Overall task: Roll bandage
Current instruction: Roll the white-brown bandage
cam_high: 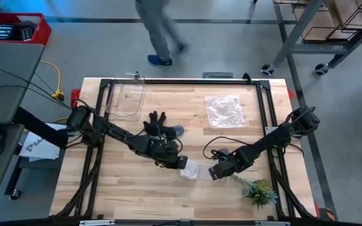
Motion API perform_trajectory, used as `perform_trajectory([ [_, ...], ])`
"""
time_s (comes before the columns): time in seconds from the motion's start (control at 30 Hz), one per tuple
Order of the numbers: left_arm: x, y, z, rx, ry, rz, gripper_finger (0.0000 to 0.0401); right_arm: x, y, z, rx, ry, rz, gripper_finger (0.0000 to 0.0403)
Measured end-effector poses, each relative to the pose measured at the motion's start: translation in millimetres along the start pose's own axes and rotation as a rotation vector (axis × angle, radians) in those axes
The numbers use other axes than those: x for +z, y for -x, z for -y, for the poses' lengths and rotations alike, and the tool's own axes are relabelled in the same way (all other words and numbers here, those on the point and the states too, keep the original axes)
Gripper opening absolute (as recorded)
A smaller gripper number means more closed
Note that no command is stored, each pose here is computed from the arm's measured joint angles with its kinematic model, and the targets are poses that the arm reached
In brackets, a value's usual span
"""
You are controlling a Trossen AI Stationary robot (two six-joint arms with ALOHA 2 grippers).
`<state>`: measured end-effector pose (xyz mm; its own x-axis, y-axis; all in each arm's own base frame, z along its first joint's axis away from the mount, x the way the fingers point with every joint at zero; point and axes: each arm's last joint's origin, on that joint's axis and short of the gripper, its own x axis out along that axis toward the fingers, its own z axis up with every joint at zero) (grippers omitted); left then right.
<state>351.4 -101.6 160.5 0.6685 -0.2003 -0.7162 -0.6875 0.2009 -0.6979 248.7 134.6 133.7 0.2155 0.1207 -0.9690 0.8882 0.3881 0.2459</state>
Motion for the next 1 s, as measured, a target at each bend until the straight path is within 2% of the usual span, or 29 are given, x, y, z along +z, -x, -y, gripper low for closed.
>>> perform_trajectory([
  [0.4,6,1,16,-0.160,0.010,0.053,0.0009,0,0,0,-0.001,-0.001,0.000,0.0000],
  [1.0,6,1,15,-0.154,-0.043,0.079,0.0012,0,0,-1,0.008,-0.001,-0.001,0.0000],
])
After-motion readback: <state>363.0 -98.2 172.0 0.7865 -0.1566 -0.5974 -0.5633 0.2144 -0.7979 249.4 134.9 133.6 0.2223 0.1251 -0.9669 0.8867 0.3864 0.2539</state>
